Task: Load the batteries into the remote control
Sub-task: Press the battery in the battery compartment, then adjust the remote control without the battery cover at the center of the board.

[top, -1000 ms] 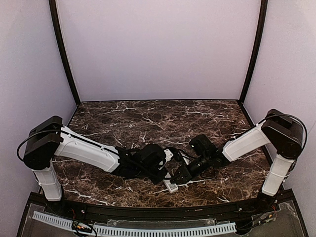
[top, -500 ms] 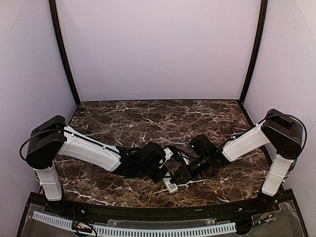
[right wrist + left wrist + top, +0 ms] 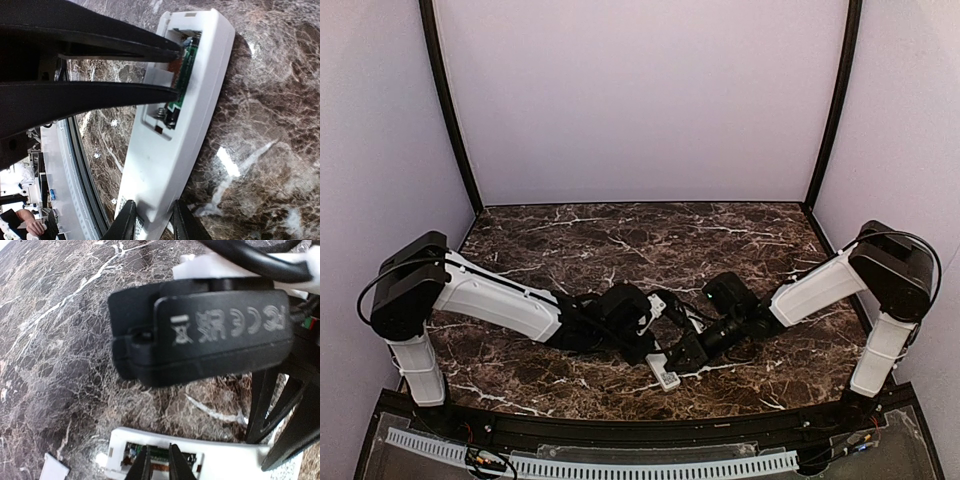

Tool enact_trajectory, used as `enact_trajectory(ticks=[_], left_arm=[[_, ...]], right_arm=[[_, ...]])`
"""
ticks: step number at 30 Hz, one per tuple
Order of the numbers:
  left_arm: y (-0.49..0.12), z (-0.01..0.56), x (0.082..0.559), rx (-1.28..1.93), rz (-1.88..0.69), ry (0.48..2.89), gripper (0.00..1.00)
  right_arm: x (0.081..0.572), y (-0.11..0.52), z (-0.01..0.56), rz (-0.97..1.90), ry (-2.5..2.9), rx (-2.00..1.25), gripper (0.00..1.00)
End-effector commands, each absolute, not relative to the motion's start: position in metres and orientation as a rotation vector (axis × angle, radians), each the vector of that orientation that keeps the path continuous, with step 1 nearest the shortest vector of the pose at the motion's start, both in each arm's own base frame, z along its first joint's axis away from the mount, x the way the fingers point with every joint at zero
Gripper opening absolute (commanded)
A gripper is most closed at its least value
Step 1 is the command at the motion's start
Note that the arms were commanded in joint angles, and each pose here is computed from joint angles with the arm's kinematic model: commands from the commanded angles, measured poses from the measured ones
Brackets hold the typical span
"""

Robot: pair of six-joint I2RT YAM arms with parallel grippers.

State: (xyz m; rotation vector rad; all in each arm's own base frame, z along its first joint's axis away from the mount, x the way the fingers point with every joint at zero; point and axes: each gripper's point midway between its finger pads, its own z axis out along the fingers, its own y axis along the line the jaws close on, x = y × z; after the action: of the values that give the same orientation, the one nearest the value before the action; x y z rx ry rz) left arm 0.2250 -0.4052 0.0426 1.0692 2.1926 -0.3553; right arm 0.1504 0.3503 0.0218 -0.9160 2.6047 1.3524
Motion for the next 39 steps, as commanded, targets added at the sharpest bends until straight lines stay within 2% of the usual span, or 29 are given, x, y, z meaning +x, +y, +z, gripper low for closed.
enact_trajectory(ticks=[1, 7, 12, 14, 18, 19, 22, 27, 32, 39], left_arm=[[-0.403, 0.082, 0.225, 1.067, -0.382, 2.144, 0.17], [-0.401, 0.124, 0.231, 1.051, -0.374, 2.092, 0.22], [-0.375, 0.133, 0.246, 0.948, -0.334, 2.129, 0.24], [-0.361, 0.136, 0.253, 0.892, -0.323, 2.142, 0.28], [-0.338, 0.145, 0.258, 0.796, -0.337, 2.154, 0.42], [-0.333, 0.141, 0.257, 0.790, -0.333, 2.163, 0.46], [-0.322, 0.145, 0.258, 0.751, -0.332, 2.163, 0.53], [-0.309, 0.140, 0.257, 0.728, -0.319, 2.176, 0.62], [-0.295, 0.137, 0.261, 0.666, -0.336, 2.198, 0.69], [-0.262, 0.118, 0.278, 0.564, -0.325, 2.320, 0.68]], right_arm=[[0.145, 0.318, -0.015, 1.121, 2.808, -0.863, 0.27], [0.164, 0.319, 0.008, 1.026, 2.765, -0.878, 0.40], [0.179, 0.314, 0.023, 0.898, 2.748, -0.893, 0.54], [0.175, 0.318, 0.027, 0.835, 2.741, -0.928, 0.60], [0.162, 0.327, 0.027, 0.715, 2.746, -0.992, 0.75], [0.159, 0.329, 0.027, 0.703, 2.747, -0.996, 0.88], [0.150, 0.337, 0.028, 0.691, 2.748, -1.005, 0.98], [0.141, 0.344, 0.019, 0.595, 2.762, -1.050, 0.99], [0.140, 0.332, -0.004, 0.357, 2.808, -1.089, 0.99], [0.139, 0.306, -0.012, 0.229, 2.821, -1.098, 0.97]])
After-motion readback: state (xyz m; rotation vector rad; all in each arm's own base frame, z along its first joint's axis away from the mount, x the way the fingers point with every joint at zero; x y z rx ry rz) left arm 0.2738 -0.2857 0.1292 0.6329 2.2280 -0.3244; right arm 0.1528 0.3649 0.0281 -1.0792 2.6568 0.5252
